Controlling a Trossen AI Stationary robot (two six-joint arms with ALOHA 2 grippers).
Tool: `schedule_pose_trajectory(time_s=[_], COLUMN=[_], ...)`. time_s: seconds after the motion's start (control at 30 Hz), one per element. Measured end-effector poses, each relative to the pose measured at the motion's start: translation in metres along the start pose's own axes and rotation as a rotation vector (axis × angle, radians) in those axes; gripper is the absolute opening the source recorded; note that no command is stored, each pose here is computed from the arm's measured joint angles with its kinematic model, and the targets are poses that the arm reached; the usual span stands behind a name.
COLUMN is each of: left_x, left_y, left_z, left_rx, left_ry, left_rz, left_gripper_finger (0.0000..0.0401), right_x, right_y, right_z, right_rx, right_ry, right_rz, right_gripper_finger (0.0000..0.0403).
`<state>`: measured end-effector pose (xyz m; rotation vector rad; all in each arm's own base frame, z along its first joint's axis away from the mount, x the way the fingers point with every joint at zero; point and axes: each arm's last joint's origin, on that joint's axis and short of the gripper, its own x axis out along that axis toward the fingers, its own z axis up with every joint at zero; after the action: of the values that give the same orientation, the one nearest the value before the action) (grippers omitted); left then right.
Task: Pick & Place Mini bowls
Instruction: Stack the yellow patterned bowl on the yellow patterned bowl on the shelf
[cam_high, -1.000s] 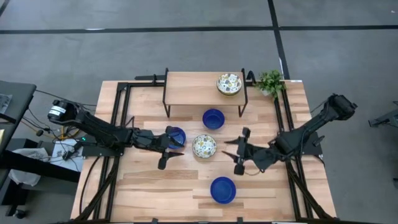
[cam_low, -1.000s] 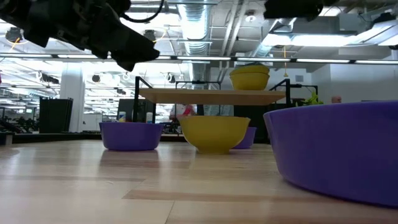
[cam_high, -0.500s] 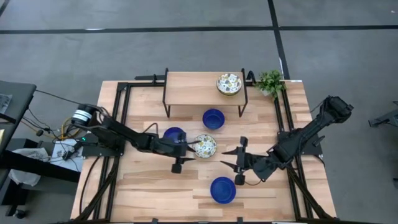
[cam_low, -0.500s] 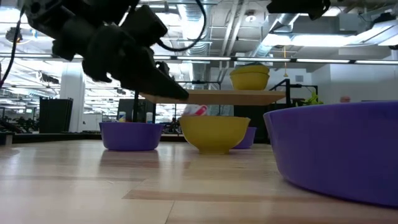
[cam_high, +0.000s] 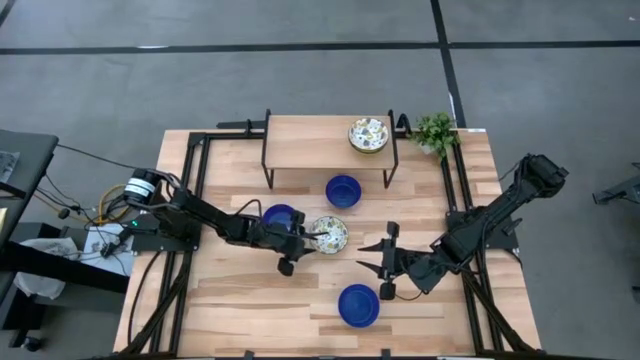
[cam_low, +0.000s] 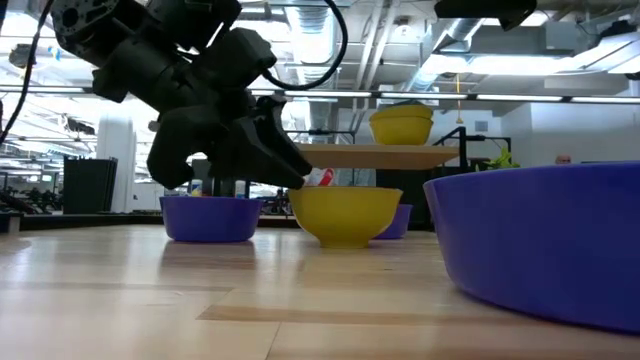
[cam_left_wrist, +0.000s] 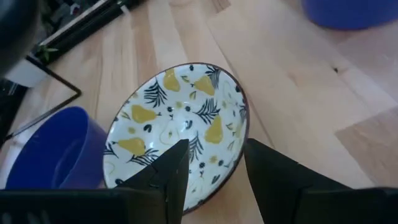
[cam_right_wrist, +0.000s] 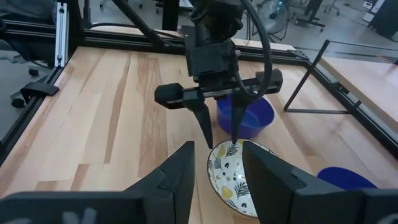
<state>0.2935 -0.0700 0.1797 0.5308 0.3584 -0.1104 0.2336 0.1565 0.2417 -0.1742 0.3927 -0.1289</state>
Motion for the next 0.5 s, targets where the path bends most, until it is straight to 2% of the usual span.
schedule_pose_trajectory(time_s=[0.23, 0.37, 0.5], left_x=[0.007, 0.012, 0.014], left_y=[-0.007, -0.005, -0.001], left_z=[-0.006, -0.002, 0.001], left_rx=[0.040, 0.040, 0.039], left_ry=[0.036, 0.075, 0.075], left_rz=[-0.019, 0.068, 0.090], left_gripper_finger=[0.0154, 0.0154, 0.0154], right_x=[0.000, 0.000, 0.000], right_y=[0.000, 0.000, 0.000], right_z=[0.000, 0.000, 0.000], right_rx=[0.000, 0.000, 0.000], right_ry=[0.000, 0.000, 0.000], right_rz=[0.002, 0.002, 0.002], right_gripper_finger=[0.0124, 0.0124, 0.0124])
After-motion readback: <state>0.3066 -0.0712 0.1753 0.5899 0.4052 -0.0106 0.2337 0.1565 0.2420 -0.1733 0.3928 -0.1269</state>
